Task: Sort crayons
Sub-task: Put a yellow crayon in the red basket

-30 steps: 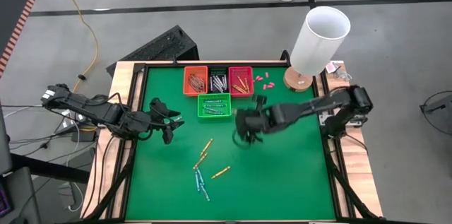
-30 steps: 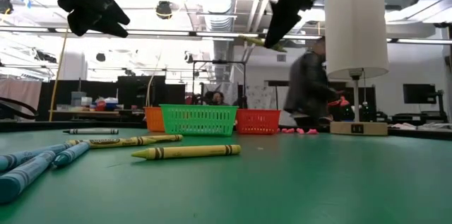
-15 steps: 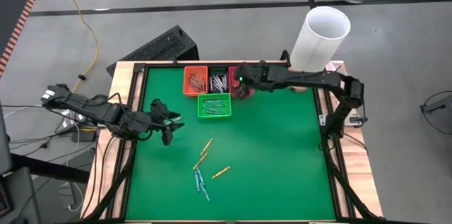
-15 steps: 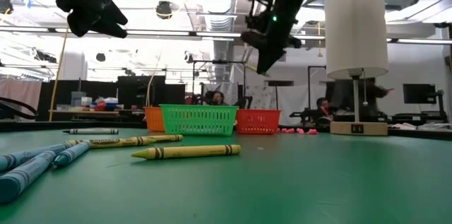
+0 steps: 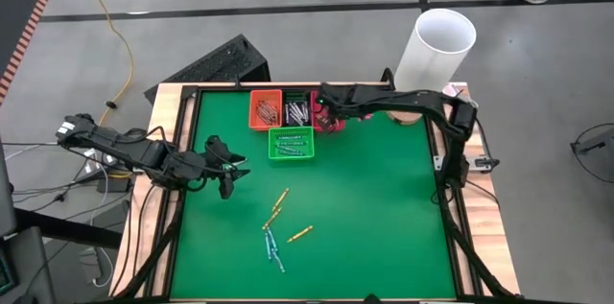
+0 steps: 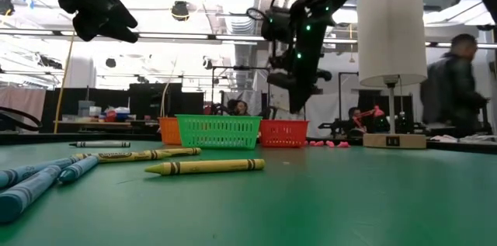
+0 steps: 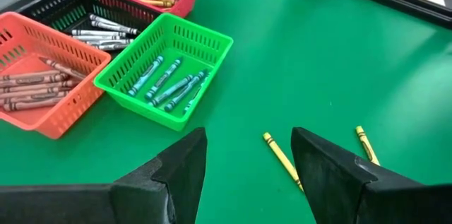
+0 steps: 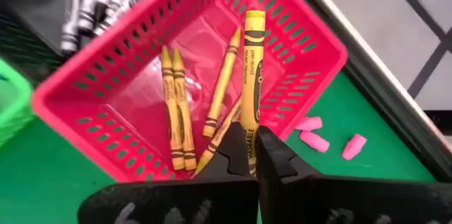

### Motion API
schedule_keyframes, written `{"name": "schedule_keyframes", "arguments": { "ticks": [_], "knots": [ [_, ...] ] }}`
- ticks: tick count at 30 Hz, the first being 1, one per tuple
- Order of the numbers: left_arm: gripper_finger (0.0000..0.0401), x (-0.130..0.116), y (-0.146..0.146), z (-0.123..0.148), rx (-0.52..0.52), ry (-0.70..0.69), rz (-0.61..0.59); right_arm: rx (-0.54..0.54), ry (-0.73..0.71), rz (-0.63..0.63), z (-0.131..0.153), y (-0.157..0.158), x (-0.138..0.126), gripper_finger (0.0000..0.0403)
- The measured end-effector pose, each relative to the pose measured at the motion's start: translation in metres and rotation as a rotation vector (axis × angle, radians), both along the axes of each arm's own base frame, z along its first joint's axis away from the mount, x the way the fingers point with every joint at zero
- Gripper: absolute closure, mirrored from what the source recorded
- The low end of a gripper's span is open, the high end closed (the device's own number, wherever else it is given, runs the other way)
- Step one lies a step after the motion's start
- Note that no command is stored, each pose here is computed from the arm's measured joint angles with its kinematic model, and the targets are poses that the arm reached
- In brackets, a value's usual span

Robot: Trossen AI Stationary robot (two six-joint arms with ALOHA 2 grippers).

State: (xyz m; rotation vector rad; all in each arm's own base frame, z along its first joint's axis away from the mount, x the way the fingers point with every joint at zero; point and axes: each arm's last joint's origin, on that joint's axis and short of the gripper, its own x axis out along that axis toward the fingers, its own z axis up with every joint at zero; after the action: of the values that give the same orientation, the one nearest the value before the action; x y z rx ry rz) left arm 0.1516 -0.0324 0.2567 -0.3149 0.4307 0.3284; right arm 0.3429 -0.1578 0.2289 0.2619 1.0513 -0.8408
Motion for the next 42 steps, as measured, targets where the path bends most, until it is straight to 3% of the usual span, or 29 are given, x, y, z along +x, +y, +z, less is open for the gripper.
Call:
{"name": "schedule_keyframes", "arguments": {
  "ticks": [10,19,23,34,42],
  "knots": [
    [0.0204,0.0,0.0,0.0,0.004,0.001,0.002,0.037,-0.014,0.003,-0.006,-0.013,-0.002,0.0399],
    [0.0204,0.0,0.0,0.0,0.004,0.0,0.002,0.059,-0.128,0.037,-0.001,-0.016,0.005,0.0399],
    [0.0204,0.0,0.0,0.0,0.004,0.0,0.002,0.07,-0.156,-0.007,0.0,-0.017,0.005,0.0396],
    [0.0204,0.0,0.0,0.0,0.006,0.006,0.002,0.076,-0.161,-0.039,-0.003,-0.02,0.005,0.0338],
    [0.0204,0.0,0.0,-0.001,0.01,0.009,0.001,0.083,-0.147,0.089,0.003,-0.011,0.007,0.0312]
  ]
}}
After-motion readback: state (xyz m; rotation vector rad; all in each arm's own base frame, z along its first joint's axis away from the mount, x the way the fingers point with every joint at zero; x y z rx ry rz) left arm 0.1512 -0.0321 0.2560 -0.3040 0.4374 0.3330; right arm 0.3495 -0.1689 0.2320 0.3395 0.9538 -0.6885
